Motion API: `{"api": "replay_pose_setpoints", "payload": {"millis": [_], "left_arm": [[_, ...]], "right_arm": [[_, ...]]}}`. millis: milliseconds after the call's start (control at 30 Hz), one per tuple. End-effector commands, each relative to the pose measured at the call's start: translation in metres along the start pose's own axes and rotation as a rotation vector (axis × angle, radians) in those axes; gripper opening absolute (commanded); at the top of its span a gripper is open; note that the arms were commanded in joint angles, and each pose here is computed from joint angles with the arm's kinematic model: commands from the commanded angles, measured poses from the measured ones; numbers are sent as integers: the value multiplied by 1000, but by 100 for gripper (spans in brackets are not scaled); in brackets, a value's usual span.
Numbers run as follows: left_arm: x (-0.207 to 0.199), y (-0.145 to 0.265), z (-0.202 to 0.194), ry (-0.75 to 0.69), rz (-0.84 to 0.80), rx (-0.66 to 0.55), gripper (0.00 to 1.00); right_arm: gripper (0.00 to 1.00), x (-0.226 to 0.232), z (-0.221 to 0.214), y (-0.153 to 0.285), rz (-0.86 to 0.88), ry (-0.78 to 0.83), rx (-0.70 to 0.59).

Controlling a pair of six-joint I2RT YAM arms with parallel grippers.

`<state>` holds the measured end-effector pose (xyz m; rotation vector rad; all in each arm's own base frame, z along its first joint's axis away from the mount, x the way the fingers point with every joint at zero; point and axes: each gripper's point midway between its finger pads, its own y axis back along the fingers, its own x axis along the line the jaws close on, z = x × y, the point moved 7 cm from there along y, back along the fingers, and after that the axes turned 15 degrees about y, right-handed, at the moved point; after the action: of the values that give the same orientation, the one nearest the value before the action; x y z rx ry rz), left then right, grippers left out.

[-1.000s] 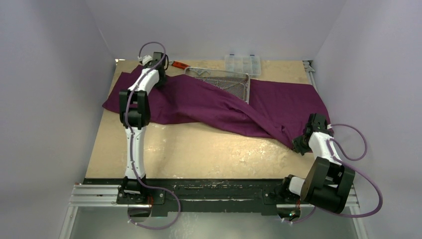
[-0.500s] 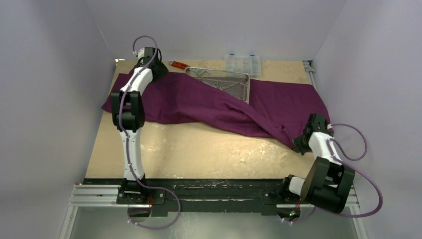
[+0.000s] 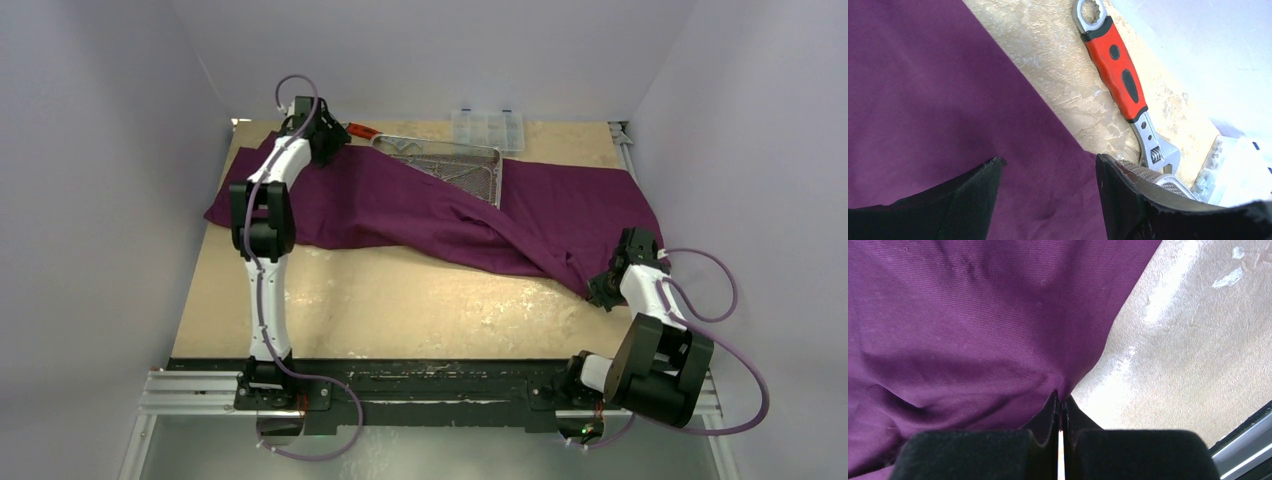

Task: Open and lay out the surgical kit
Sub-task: Open the surgical kit at the center of the board.

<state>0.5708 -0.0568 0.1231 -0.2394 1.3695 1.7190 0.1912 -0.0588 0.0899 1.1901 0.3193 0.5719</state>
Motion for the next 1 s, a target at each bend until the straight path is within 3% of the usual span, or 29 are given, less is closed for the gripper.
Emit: {"api": "replay_pose_setpoints", "payload": {"millis": [0,333,600,767,967], "left_arm": [[-18,-9,-3,-1,-39,4,69],[-10,-16,-22,-246,137,-136,78],[14,-21,-26,-315,268,-123,77],[22,-19,-21,-312,307,-121,61],[13,-7,-4,-288,278,-156,34]], "right_arm": [[0,0,7,0,-13,3,-34],[0,-1,11,1,-27,10,-49],[0,-2,12,0,-39,3,-68],[0,-3,11,-1,-43,0,-69],[0,-2,12,-2,-40,0,-72]]}}
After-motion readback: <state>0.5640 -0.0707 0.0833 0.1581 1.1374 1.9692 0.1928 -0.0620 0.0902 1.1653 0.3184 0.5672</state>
